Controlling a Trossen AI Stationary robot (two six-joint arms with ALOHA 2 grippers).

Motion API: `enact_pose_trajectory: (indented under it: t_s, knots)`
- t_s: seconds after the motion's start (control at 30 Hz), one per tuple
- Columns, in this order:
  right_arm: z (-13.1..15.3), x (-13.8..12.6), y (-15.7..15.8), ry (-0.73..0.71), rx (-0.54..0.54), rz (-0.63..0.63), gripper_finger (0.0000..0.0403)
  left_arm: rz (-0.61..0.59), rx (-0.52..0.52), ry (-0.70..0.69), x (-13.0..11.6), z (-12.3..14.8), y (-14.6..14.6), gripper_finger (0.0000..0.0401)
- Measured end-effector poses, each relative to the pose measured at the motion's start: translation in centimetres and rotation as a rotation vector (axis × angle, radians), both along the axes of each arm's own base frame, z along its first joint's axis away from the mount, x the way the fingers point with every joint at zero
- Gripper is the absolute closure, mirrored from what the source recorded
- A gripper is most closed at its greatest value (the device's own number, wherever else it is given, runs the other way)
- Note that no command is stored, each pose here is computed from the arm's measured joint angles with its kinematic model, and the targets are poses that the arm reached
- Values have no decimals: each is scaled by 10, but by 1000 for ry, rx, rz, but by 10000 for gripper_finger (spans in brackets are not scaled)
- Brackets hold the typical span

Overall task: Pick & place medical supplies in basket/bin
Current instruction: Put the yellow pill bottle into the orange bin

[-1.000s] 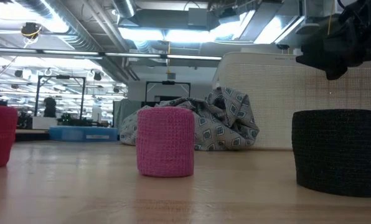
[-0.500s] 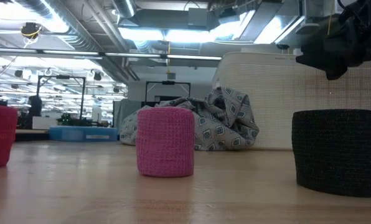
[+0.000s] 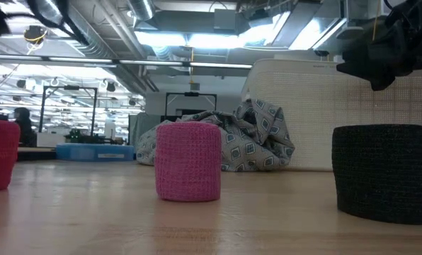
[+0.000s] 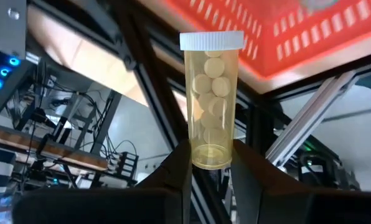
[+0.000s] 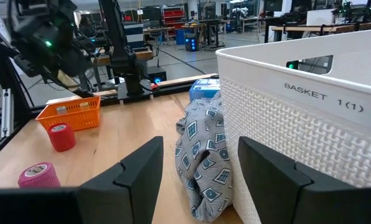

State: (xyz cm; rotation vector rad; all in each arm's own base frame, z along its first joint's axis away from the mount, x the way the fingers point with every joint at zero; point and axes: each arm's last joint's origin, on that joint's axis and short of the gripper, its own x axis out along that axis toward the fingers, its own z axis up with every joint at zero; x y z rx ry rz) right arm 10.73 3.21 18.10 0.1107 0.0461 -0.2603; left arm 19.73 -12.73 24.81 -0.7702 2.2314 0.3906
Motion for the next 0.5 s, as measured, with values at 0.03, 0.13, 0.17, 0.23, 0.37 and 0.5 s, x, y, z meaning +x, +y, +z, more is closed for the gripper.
enact_pose_trajectory:
  t_s: [0.03,0.13,0.17,0.23,0.37,0.5]
  knots:
    - [0,0,0,0,0,0,194,-6,-9,2,4,-4,2,333]
    - [0,0,0,0,0,0,194,-31,-44,12,17,-16,8,333]
    - [0,0,0,0,0,0,194,-40,-54,17,20,-20,10,333]
    - [0,0,0,0,0,0,194,-59,-85,28,27,-29,12,333]
    - [0,0,0,0,0,0,194,-69,-163,56,35,-42,13,333]
    - [0,0,0,0,0,1,194,-63,-217,74,37,-46,10,333]
